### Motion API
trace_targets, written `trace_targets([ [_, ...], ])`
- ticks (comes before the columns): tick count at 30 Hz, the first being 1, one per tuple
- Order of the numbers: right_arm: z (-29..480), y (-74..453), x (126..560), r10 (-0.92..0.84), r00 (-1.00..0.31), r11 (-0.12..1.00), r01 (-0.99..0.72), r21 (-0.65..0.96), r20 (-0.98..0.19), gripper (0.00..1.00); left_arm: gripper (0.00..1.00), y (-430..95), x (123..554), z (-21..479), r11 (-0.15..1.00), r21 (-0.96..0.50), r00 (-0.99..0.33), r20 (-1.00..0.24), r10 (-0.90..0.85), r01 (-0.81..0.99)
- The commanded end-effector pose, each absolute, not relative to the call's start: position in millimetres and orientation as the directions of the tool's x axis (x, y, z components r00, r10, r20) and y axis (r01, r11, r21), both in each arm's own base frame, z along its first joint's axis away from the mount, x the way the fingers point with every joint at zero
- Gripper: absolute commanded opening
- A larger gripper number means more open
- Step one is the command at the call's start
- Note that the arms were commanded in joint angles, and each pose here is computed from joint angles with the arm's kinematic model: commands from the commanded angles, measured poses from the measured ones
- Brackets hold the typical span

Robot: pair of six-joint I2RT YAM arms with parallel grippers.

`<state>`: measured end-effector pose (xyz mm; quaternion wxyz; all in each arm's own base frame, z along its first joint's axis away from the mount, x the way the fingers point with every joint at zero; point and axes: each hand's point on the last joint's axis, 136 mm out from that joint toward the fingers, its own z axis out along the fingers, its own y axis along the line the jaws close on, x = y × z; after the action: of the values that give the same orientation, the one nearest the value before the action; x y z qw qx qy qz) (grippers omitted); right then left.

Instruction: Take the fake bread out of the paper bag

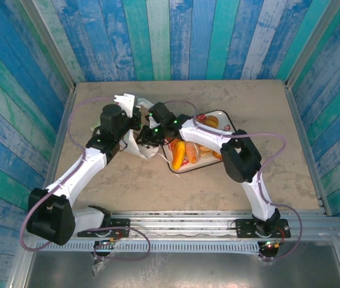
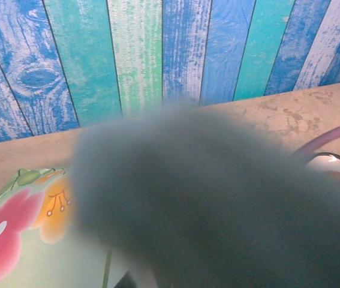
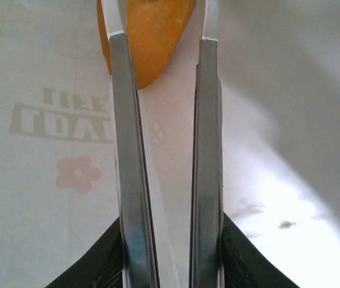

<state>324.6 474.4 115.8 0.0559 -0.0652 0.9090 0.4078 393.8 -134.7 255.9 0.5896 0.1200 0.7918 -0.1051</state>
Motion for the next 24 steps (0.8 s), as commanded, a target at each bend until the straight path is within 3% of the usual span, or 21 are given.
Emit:
trace_targets([
  [1,149,466,323,-0.072,-0.97,0.64,-0.222,0.736,-0.231,0.01,0.0,-129,399,270,0.961,0.003,-0.238,-0.969,0.071,0.278],
  [24,179,419,300,-0.082,-0.944,0.694,-0.285,0.661,-0.32,0.01,0.0,-128,404,280,0.965,-0.004,-0.224,-0.973,0.057,0.261],
])
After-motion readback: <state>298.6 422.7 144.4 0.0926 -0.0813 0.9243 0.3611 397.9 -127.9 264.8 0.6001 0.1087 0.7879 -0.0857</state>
